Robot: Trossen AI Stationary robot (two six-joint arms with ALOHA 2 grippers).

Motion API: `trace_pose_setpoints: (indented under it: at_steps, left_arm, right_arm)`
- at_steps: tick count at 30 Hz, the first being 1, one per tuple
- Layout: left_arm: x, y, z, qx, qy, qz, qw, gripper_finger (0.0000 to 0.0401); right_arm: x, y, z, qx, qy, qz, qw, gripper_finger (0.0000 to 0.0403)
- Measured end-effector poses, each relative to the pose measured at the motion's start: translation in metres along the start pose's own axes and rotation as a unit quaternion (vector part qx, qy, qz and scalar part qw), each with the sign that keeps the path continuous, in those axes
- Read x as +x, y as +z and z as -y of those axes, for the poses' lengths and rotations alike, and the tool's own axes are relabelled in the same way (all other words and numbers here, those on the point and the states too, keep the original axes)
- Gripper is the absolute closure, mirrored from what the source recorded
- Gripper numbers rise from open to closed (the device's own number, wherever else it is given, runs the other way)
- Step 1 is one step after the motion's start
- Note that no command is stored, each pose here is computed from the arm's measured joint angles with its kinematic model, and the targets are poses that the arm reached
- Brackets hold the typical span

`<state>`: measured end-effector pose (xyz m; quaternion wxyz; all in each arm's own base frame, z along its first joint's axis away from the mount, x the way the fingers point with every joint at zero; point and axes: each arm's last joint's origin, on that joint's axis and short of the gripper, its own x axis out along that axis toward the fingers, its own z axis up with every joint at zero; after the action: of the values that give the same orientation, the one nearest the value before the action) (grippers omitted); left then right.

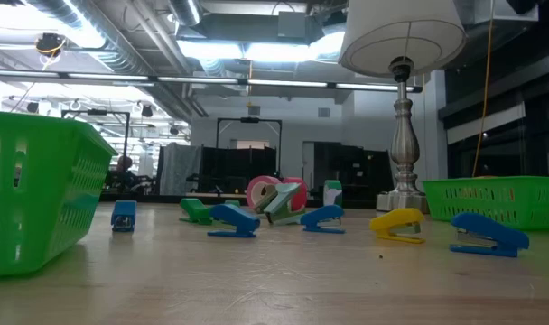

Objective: Pick and place Stapler, Stapler remover, tape
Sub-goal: Put the black staple remover into the bottom right green bin, then put the green tape into the top right green bin

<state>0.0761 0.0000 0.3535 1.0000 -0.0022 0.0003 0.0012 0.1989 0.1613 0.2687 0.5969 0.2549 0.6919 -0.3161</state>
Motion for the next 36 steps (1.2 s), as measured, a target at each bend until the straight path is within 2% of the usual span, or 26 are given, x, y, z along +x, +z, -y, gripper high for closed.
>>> trace_pose_setpoints:
  at_steps: [5, 11, 24, 32, 36]
  left_arm:
    - [0.0, 0.0, 0.0, 0.0, 0.0, 0.0, 1.0, 0.0395]
    - [0.0, 0.0, 0.0, 0.0, 0.0, 0.0, 1.0, 0.0395]
    - [0.0, 0.0, 0.0, 0.0, 0.0, 0.0, 1.0, 0.0395]
    - [0.0, 0.0, 0.0, 0.0, 0.0, 0.0, 1.0, 0.0395]
    - [0.0, 0.0, 0.0, 0.0, 0.0, 0.0, 1.0, 0.0395]
  right_arm:
    - [0.025, -0.001, 0.003, 0.008, -0.017, -0.042, 0.999, 0.0395]
    - [0.03, 0.0, 0.006, 0.012, -0.031, -0.043, 0.999, 0.0384]
    - [0.029, 0.0, 0.01, 0.015, -0.052, -0.04, 0.998, 0.0283]
    - [0.029, 0.0, 0.011, 0.012, -0.057, -0.039, 0.998, 0.0275]
    - [0.029, 0.001, 0.011, 0.013, -0.06, -0.015, 0.998, 0.0275]
